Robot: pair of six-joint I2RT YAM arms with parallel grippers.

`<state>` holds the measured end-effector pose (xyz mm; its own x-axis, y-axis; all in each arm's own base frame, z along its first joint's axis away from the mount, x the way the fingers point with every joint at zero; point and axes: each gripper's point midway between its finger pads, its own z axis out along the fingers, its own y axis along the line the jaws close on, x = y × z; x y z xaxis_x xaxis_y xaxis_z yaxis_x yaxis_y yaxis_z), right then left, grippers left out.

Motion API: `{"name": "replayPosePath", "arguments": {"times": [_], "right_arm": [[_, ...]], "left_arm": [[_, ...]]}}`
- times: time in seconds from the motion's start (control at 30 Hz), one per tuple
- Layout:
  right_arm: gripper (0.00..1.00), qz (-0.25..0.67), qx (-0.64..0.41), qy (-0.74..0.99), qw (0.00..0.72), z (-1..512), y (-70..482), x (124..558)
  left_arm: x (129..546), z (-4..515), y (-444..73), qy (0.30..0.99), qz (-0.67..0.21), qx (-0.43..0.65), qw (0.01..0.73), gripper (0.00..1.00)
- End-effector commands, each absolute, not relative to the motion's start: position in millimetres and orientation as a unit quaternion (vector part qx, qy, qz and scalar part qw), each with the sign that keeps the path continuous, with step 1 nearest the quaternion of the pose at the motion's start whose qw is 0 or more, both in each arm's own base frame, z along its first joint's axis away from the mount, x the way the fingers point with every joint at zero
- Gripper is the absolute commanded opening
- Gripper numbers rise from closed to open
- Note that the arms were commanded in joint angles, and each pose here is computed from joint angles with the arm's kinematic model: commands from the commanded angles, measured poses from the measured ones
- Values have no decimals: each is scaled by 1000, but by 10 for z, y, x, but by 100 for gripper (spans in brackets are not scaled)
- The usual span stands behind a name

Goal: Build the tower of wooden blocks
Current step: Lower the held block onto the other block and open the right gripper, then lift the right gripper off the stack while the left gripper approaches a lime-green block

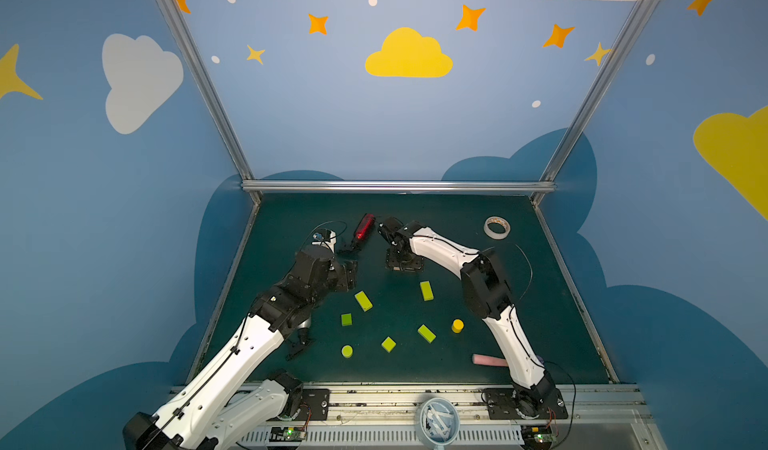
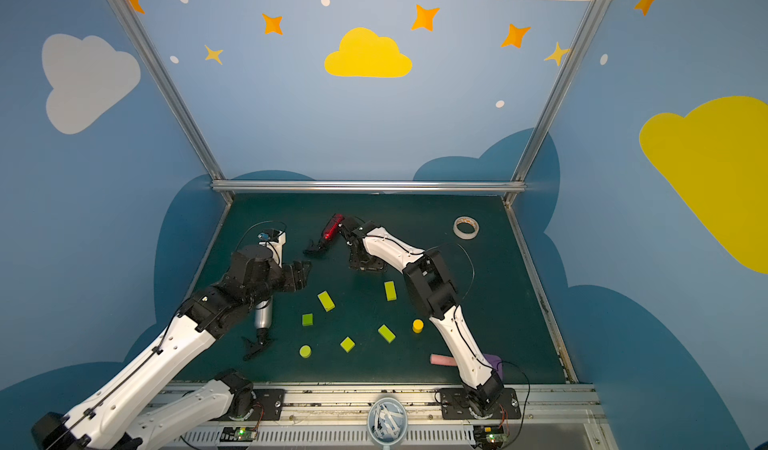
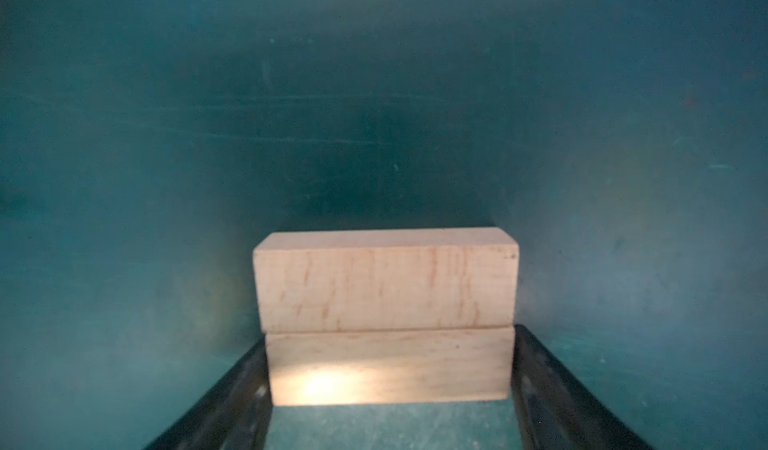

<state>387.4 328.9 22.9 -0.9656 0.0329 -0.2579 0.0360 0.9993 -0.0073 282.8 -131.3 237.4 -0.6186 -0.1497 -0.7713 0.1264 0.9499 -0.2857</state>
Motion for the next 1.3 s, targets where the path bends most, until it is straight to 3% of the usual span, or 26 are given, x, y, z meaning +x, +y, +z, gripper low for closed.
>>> {"name": "replayPosePath", "arguments": {"times": [0.0, 0.6, 0.97, 1.27], "right_arm": [[85, -21, 15, 994, 109, 19, 3269, 3801], [89, 24, -4, 990, 139, 397, 3394, 3848], [89, -16, -1, 987, 162, 643, 3189, 3870], [89, 14, -11, 983, 183, 980, 3234, 3846]], "left_arm": [[2804, 2360, -1258, 886, -149, -7, 438, 76], [2790, 2362, -1248, 885, -150, -10, 440, 76], [2785, 2361, -1254, 885, -153, -10, 439, 76], [2778, 2388, -1259, 884, -158, -12, 440, 75]]}}
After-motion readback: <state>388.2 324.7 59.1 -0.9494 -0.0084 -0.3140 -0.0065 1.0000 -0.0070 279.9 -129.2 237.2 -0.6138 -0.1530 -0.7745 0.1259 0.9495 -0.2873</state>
